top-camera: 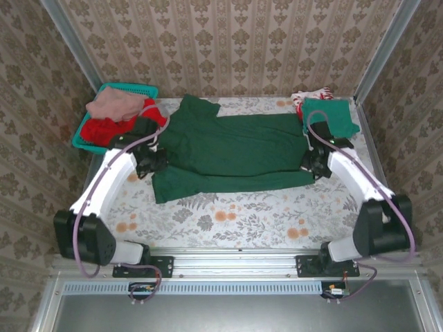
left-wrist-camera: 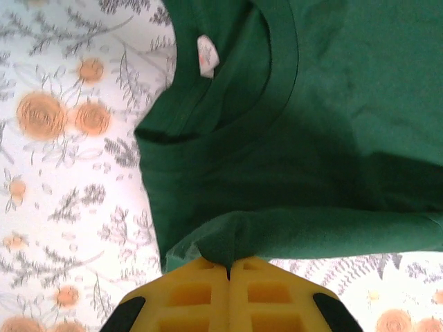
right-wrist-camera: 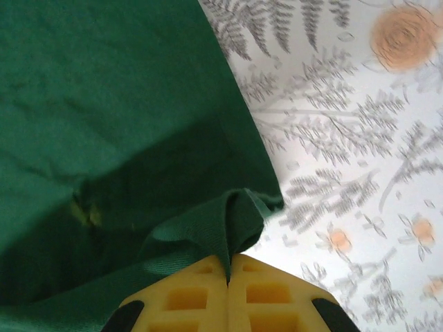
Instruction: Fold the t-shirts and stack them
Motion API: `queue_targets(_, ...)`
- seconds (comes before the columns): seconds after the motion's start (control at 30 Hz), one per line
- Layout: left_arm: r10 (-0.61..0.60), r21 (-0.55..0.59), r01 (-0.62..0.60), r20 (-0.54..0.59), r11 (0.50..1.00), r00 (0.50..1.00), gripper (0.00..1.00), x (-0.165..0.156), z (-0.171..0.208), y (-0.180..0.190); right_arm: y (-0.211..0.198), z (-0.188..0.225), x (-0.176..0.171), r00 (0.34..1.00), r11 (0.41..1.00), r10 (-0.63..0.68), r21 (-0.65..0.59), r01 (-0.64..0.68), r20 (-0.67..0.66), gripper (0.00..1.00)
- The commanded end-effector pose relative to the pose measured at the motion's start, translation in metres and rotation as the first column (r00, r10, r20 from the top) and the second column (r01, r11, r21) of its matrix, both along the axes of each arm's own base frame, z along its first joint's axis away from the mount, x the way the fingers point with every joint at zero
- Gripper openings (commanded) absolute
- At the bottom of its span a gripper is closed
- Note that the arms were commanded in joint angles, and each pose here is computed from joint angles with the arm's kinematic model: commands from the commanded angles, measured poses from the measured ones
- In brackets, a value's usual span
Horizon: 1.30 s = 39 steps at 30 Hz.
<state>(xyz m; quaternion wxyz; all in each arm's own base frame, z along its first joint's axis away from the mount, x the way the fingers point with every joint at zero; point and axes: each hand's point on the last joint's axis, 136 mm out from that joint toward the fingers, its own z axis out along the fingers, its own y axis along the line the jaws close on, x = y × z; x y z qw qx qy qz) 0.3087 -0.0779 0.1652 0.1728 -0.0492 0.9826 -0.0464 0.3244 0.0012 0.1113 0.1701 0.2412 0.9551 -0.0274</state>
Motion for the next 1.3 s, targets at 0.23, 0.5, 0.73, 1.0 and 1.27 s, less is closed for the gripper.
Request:
queue_targets(0.23, -0.07, 0.025, 0.071, -0.03, 0.997, 0.997, 0.0, 0.072, -0.015, -0.004, -0.019, -0.016, 0.067, 1.0, 0.998, -0.013, -0.067, 0.012, -0.01, 0.0)
queue_targets(0.5, -0.081, 0.018, 0.083, -0.081, 0.996, 0.993, 0.0, 0.108, -0.04, -0.011, -0.023, -0.047, 0.084, 0.996, 0.998, -0.016, -0.057, 0.011, -0.087, 0.09)
queue_targets(0.73, -0.079, 0.043, 0.083, -0.086, 0.996, 0.993, 0.29, 0.129, -0.034, -0.012, -0.033, -0.018, 0.085, 0.998, 0.993, -0.019, -0.119, 0.011, -0.061, 0.32)
queue_targets(1.0, -0.08, 0.025, 0.079, 0.03, 0.997, 0.996, 0.6, 0.101, 0.011, -0.018, 0.033, 0.001, 0.053, 0.981, 0.985, 0.163, -0.067, -0.156, 0.103, 0.56)
queue_targets(1.27, -0.13, -0.095, 0.133, 0.032, 0.987, 0.991, 0.58, 0.047, -0.026, -0.062, 0.077, -0.062, 0.074, 0.962, 0.963, 0.269, 0.018, -0.268, -0.055, 0.37)
